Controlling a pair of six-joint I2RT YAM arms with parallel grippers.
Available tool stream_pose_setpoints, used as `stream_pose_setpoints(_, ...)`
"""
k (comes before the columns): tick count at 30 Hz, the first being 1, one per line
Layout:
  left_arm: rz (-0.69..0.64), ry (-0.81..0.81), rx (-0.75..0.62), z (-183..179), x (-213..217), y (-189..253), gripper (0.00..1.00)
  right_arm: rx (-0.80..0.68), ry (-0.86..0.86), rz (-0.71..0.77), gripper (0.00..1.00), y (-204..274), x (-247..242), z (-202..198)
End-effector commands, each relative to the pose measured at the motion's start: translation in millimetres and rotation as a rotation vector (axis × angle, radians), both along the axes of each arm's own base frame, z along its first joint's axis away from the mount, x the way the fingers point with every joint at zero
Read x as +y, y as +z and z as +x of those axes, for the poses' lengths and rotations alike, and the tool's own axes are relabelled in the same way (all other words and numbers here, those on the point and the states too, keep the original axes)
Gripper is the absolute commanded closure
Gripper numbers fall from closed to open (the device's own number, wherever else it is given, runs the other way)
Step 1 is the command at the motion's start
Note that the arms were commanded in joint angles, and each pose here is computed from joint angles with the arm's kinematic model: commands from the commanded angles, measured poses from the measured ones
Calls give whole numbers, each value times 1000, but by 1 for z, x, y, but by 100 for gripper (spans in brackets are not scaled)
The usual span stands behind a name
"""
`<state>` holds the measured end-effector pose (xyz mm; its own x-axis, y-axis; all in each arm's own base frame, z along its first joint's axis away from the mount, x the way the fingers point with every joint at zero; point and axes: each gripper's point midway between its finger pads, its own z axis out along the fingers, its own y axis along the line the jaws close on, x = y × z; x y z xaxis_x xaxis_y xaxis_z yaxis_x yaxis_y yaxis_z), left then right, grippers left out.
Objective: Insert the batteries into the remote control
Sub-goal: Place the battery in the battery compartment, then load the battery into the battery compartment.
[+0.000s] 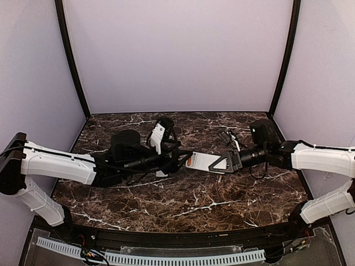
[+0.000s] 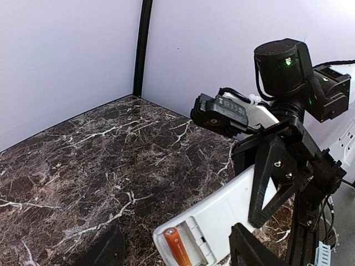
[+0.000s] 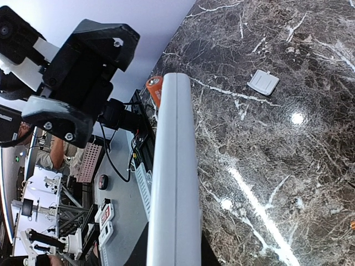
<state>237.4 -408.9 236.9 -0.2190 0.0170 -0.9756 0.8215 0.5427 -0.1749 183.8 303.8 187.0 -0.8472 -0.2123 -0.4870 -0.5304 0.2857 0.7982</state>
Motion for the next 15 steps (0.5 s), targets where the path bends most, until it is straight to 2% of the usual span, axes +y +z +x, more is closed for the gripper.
stream_pose_setpoints(1,87,-111,-39,-16,7,14,33,-62,36,-3,100,10,4,-1)
stream_pose_setpoints(7,276,-260,-201,-34,15,5,36,-55,100,-7,100,5,3,-11)
stream_pose_setpoints(10,334,-211,-180,-24,19,-5,39,-40,134,11,100,4,4,-17)
stream_pose_setpoints(15,199,-240,-22,-27,15,-1,37,-39,173,63,100,11,6,-24)
